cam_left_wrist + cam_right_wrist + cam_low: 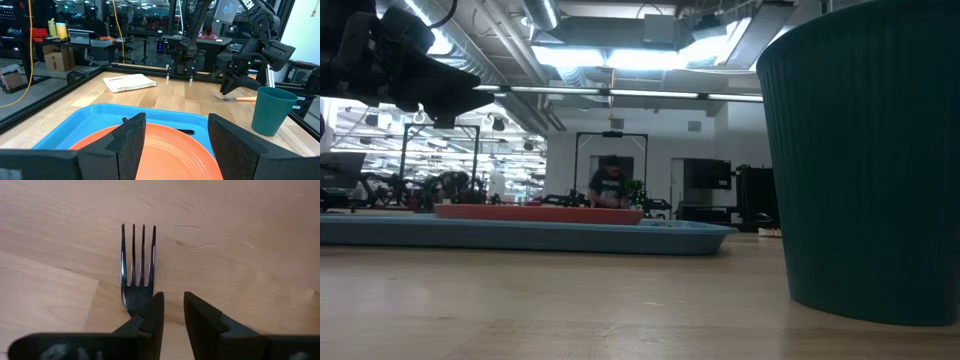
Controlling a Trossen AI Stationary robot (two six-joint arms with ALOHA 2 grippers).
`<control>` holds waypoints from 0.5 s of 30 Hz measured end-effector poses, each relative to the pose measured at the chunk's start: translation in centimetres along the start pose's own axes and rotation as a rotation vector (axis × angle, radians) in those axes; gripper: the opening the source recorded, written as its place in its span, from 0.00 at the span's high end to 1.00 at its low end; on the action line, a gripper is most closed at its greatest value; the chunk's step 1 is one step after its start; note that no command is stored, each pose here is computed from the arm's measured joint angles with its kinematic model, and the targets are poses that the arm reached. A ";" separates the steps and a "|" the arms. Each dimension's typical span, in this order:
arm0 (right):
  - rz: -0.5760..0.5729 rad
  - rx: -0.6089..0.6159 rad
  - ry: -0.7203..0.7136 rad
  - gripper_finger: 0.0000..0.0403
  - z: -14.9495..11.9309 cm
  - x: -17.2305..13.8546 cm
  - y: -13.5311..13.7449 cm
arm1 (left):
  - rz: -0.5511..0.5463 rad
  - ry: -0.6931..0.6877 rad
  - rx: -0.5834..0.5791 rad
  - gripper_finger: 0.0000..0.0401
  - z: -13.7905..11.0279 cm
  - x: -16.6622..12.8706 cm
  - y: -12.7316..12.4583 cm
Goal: Pick and place plate/cup/fork/spoon on tray
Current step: Put the orange fork on the blue serving tray at the right of the black spoon
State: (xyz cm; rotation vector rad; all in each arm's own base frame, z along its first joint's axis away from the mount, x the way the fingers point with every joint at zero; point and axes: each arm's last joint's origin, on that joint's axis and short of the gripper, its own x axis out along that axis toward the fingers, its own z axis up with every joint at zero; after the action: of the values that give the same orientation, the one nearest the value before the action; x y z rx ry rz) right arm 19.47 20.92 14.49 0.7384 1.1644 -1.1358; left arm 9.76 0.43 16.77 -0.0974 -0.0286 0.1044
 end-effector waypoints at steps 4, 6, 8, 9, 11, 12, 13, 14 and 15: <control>0.007 0.006 0.005 0.80 0.0 0.0 0.1 | 0.000 0.000 0.000 0.48 0.0 0.0 0.0; 0.026 0.011 0.016 0.80 -0.2 0.0 0.3 | 0.000 0.000 0.000 0.48 0.0 0.0 0.0; 0.046 0.011 0.008 0.80 -0.2 -0.4 0.5 | 0.000 -0.001 0.000 0.48 0.0 0.0 0.0; 0.062 0.008 0.004 0.80 -0.3 -0.7 0.7 | 0.000 0.000 0.000 0.48 0.0 0.0 0.0; 0.088 0.004 0.010 0.80 -0.5 -1.2 1.0 | 0.000 0.000 0.000 0.48 0.0 0.0 0.0; 0.096 -0.004 0.018 0.80 -0.6 -1.4 1.1 | 0.000 0.000 0.000 0.48 0.0 0.0 0.0; 0.106 -0.012 0.035 0.80 -0.8 -1.5 1.2 | 0.000 0.000 0.000 0.48 0.0 0.0 0.0; 0.120 -0.013 0.049 0.80 -0.9 -1.5 1.3 | 0.000 0.000 0.000 0.48 0.0 0.0 0.0; 0.130 -0.016 0.054 0.80 -1.0 -1.5 1.4 | 0.000 0.000 0.000 0.48 0.0 0.0 0.0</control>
State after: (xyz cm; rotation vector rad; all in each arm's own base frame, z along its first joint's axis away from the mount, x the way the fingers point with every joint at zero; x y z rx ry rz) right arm 20.44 22.73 15.54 0.8247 1.1527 -1.0028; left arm 9.75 0.43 16.79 -0.0978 -0.0289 0.1043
